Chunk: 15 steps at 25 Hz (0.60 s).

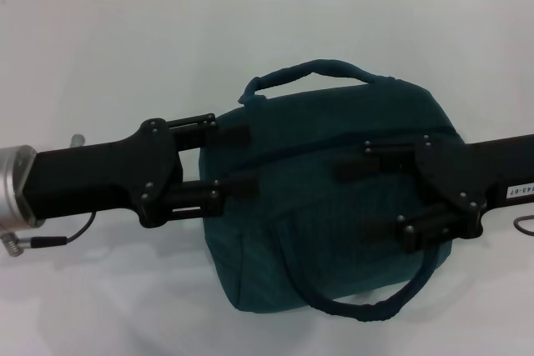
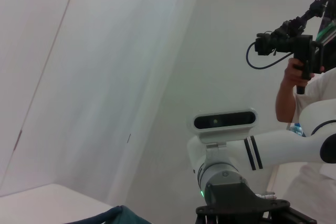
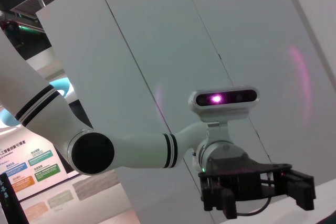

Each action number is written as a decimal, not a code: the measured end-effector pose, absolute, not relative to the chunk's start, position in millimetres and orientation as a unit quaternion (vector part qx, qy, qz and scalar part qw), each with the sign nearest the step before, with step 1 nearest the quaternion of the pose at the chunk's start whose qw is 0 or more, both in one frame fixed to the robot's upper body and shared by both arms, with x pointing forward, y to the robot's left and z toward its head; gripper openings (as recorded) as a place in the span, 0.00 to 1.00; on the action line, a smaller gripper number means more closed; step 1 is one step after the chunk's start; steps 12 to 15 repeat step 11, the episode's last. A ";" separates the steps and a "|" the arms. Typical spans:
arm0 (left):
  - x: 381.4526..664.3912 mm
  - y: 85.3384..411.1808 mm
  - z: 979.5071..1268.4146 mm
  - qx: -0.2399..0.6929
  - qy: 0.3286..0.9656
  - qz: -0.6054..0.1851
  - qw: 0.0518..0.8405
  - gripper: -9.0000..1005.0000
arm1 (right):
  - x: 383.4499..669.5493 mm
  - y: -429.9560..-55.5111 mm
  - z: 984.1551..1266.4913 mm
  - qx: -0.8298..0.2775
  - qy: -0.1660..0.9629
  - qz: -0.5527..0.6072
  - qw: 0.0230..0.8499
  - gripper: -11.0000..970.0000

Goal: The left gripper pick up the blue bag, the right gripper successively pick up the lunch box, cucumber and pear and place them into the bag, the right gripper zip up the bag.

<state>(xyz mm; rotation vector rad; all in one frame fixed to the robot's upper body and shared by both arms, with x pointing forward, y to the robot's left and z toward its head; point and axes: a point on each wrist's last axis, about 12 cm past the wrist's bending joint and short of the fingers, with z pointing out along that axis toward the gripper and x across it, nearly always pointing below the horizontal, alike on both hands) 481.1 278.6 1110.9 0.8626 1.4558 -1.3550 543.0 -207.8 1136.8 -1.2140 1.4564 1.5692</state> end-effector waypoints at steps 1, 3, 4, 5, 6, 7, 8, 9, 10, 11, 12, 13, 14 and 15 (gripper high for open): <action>481.1 278.7 1110.8 0.352 0.594 -0.552 0.468 0.72 | 543.0 -207.7 1136.8 -0.465 0.558 0.601 0.334 0.88; 481.1 278.7 1110.8 0.352 0.594 -0.552 0.468 0.72 | 542.9 -207.7 1136.7 -0.465 0.558 0.601 0.334 0.88; 481.1 278.7 1110.8 0.352 0.594 -0.552 0.468 0.72 | 542.9 -207.7 1136.7 -0.465 0.558 0.601 0.334 0.88; 481.2 278.7 1110.9 0.352 0.594 -0.552 0.468 0.72 | 542.9 -207.6 1136.7 -0.465 0.558 0.601 0.334 0.88; 481.4 278.6 1111.0 0.352 0.593 -0.552 0.468 0.72 | 542.9 -207.6 1136.7 -0.465 0.558 0.601 0.334 0.88; 481.5 278.5 1111.1 0.352 0.593 -0.552 0.468 0.72 | 542.9 -207.6 1136.7 -0.465 0.558 0.601 0.334 0.88; 481.6 278.4 1111.2 0.352 0.593 -0.552 0.468 0.72 | 542.8 -207.4 1136.6 -0.465 0.557 0.601 0.334 0.88; 481.7 278.4 1111.3 0.353 0.593 -0.552 0.468 0.72 | 542.7 -207.2 1136.6 -0.465 0.557 0.601 0.334 0.88; 481.7 278.4 1111.3 0.353 0.593 -0.552 0.468 0.72 | 542.6 -206.8 1136.4 -0.465 0.557 0.602 0.333 0.88; 481.8 278.3 1111.3 0.353 0.593 -0.552 0.468 0.72 | 542.5 -206.7 1136.4 -0.465 0.557 0.602 0.333 0.88; 481.8 278.3 1111.3 0.353 0.593 -0.552 0.468 0.72 | 542.5 -206.7 1136.4 -0.465 0.557 0.602 0.333 0.88; 481.8 278.3 1111.3 0.353 0.593 -0.552 0.468 0.72 | 542.5 -206.7 1136.4 -0.465 0.557 0.602 0.333 0.88; 481.8 278.3 1111.3 0.353 0.593 -0.552 0.468 0.72 | 542.5 -206.7 1136.4 -0.465 0.557 0.602 0.333 0.88; 481.8 278.3 1111.3 0.353 0.593 -0.552 0.468 0.72 | 542.5 -206.7 1136.4 -0.465 0.557 0.602 0.333 0.88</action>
